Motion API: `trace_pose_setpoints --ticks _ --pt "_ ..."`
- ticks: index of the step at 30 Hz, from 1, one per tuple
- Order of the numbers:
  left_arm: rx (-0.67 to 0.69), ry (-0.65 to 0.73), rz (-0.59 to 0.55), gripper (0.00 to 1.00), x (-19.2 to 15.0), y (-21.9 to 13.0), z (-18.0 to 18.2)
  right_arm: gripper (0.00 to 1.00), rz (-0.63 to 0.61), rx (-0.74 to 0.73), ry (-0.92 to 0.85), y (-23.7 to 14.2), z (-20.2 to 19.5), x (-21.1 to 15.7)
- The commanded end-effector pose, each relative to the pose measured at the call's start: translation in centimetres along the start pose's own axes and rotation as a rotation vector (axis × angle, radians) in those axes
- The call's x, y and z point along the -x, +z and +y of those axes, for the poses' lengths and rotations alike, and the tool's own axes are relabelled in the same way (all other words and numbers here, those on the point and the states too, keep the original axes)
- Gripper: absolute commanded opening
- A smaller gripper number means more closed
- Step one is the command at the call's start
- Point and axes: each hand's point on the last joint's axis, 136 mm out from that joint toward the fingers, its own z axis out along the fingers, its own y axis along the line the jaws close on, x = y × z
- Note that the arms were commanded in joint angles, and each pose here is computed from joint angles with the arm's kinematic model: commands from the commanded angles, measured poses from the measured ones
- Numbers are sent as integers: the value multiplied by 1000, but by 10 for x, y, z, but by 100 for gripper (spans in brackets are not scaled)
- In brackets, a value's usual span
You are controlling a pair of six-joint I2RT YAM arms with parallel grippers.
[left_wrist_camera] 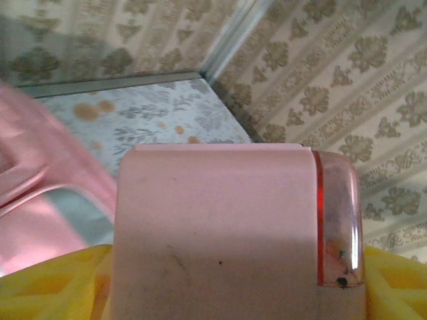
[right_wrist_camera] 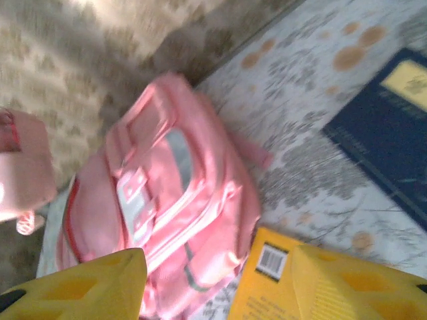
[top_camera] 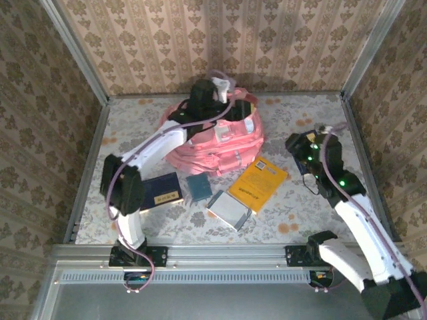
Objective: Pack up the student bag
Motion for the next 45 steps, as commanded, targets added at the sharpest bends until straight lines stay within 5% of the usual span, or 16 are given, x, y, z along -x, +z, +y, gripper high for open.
trace_pose_setpoints --ticks 1,8,12,19,35,45 --pt "86 -128 -65 41 16 -67 25 62 96 97 -156 24 51 -14" --pt "329 -408 -201 42 6 -195 121 57 408 304 -272 79 139 -87" --pt "413 -465 -238 42 -10 -235 145 53 531 384 -337 101 187 -122" --pt "781 -500 -322 43 -38 -294 175 48 756 420 -315 151 234 -165" --pt "792 -486 -355 45 -50 -295 183 47 831 313 -309 246 242 -208" --pt "757 -505 -318 44 -54 -280 190 32 893 448 -239 254 259 -234"
